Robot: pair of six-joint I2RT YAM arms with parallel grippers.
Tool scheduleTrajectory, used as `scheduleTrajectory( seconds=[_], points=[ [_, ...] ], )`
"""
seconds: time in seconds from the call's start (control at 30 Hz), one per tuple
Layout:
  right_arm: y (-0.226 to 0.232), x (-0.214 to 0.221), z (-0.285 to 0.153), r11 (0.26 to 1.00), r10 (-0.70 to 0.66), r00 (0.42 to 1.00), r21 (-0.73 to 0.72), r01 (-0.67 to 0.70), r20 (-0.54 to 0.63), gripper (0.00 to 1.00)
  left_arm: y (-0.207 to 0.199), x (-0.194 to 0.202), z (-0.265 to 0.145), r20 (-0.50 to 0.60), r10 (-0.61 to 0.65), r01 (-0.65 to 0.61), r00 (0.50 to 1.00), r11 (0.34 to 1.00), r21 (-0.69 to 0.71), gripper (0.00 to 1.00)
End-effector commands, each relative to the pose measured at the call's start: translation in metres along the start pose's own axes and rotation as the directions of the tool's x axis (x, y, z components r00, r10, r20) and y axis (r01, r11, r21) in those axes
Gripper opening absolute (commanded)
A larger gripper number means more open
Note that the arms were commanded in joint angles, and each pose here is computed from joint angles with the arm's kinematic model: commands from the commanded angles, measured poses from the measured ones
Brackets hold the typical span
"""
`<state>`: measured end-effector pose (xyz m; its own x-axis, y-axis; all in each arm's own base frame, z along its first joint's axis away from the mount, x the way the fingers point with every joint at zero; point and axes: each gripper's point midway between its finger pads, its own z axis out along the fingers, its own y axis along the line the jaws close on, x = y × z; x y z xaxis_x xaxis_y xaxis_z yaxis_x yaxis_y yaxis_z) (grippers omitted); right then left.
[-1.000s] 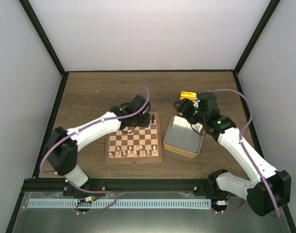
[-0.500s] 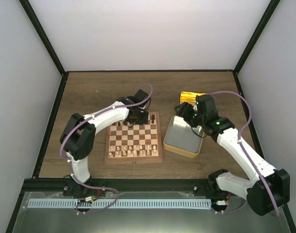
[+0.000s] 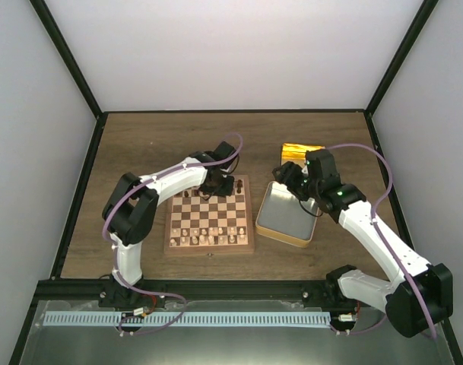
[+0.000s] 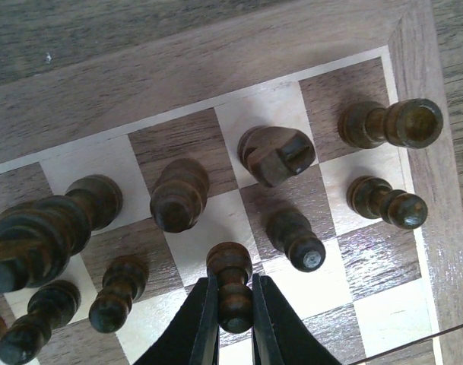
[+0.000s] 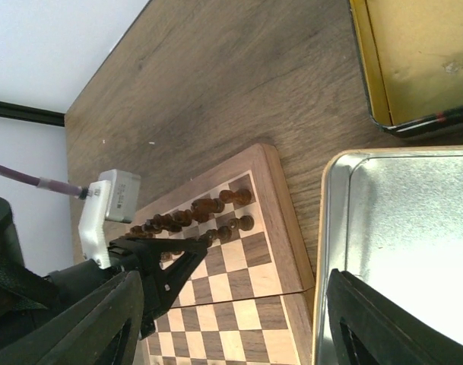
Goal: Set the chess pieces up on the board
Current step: Place the chess piece on the chessboard, then reset both arms
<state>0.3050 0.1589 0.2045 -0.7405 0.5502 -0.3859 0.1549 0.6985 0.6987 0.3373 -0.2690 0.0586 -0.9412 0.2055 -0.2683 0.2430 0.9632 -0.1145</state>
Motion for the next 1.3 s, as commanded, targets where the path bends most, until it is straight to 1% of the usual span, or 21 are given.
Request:
scheduleTrajectory(
  seconds=[0.0,0.43,0.57,0.73,0.83,0.97,1.07,1.2,1.27],
  points=[
    [-0.005,0.000,0.000,1.000,-0.005,1.000,0.009,0.005,0.004,0.68,0.004,-0.003,-0.003,0.000,-0.009,0.009,1.000,1.000,-0.029,0.07],
    [-0.006,0.003,0.000,1.000,-0.002,1.000,0.002,0.002,-0.002,0.68,0.004,-0.006,0.006,-0.007,-0.018,0.018,1.000,0.999,-0.037,0.14],
    [-0.005,0.003,0.000,1.000,-0.003,1.000,-0.002,0.003,-0.001,0.68,0.006,-0.004,0.006,-0.013,-0.019,0.019,1.000,0.999,-0.047,0.20],
    [-0.005,0.003,0.000,1.000,0.000,1.000,-0.005,0.000,-0.004,0.68,0.004,-0.010,-0.004,0.014,-0.022,0.022,1.000,0.999,-0.038,0.25],
    [-0.005,0.003,-0.001,1.000,0.000,1.000,-0.008,-0.001,-0.005,0.68,0.001,-0.013,-0.011,0.025,-0.021,0.022,0.999,1.000,-0.022,0.26],
    [-0.004,0.003,-0.002,1.000,0.001,1.000,-0.009,-0.001,-0.002,0.68,-0.003,-0.017,-0.027,0.050,-0.023,0.023,0.998,1.000,0.005,0.28],
    [-0.005,0.002,-0.005,1.000,-0.004,1.000,-0.007,0.004,0.007,0.68,-0.003,-0.017,-0.047,0.082,-0.031,0.029,0.996,0.999,0.021,0.30],
    [-0.010,0.001,-0.007,0.999,-0.029,0.999,0.015,0.029,0.023,0.68,0.011,-0.018,-0.084,0.177,-0.069,0.071,0.982,0.997,-0.005,0.34],
    [-0.015,0.001,-0.008,0.998,-0.061,0.998,0.036,0.060,0.030,0.69,0.021,-0.019,-0.107,0.249,-0.087,0.094,0.965,0.995,-0.018,0.39]
  ],
)
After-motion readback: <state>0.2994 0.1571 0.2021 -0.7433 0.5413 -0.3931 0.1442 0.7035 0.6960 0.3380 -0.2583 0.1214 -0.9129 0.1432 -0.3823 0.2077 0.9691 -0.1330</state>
